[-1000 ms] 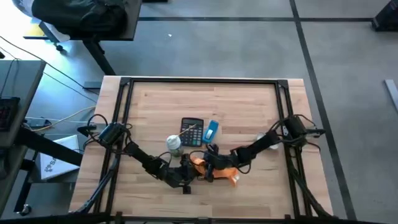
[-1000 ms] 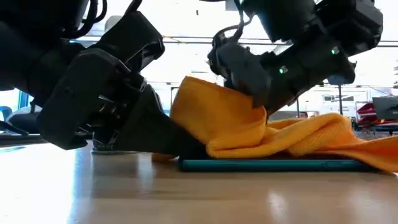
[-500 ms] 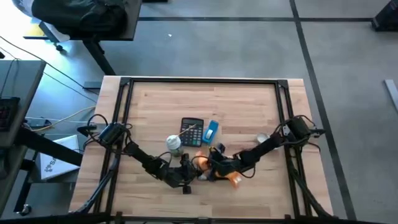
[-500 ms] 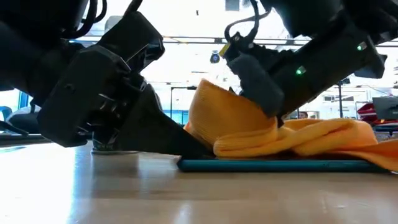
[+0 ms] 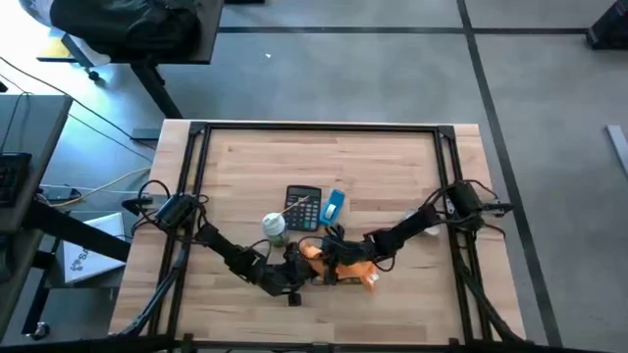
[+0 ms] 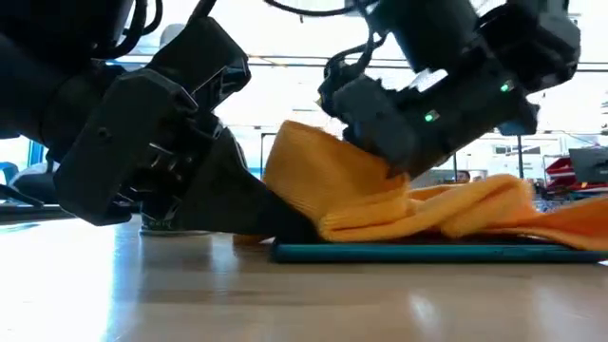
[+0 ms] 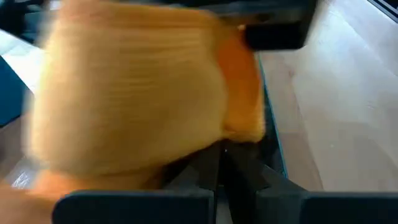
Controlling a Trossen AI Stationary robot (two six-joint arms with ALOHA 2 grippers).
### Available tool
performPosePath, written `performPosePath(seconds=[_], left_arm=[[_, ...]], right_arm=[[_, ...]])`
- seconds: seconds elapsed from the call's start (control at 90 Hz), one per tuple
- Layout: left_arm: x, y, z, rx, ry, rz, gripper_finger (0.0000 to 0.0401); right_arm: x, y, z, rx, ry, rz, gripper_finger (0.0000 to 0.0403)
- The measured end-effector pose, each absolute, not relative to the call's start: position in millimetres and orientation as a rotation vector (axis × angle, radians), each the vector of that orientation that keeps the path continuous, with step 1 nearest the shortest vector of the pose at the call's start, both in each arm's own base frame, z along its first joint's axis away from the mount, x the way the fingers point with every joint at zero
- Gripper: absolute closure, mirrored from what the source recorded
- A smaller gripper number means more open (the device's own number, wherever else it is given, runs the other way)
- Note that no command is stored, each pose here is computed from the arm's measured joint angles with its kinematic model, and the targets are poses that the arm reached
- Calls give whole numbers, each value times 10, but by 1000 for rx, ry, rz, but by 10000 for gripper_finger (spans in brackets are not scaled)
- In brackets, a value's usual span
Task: Apply microfiber cloth
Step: Wipe the tablet with the orange microfiber cloth
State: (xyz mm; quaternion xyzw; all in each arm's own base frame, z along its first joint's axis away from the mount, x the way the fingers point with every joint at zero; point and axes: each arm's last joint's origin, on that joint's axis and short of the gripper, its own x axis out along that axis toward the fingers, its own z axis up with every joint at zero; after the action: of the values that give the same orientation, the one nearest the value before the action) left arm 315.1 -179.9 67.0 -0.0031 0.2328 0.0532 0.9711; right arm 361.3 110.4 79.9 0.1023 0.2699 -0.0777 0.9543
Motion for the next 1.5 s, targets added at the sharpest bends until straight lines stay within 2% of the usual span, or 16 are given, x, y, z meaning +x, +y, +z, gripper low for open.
performPosePath(seconds=[0.144, 0.411, 0.689, 0.933, 1.067, 1.256, 1.5], left_arm=[[3150, -1796, 669, -6, 469, 112, 401], [3152, -1786, 669, -8, 462, 138, 401], [3161, -1766, 670, -22, 455, 159, 401], [3163, -1764, 671, -34, 453, 163, 401], [3163, -1752, 668, -28, 451, 180, 401], [3158, -1748, 657, -40, 463, 191, 401], [3151, -1747, 649, -38, 472, 194, 401]], right_arm=[[3576, 1043, 766, 182, 560, -311, 403], [3400, 1317, 844, 110, 597, -323, 403], [3197, 1792, 866, 140, 585, -177, 403], [3164, 1896, 874, 188, 599, -86, 403], [3210, 1770, 863, 159, 585, -186, 403], [3139, 1605, 795, 114, 551, -497, 403], [2899, 1803, 753, 118, 538, -557, 403]])
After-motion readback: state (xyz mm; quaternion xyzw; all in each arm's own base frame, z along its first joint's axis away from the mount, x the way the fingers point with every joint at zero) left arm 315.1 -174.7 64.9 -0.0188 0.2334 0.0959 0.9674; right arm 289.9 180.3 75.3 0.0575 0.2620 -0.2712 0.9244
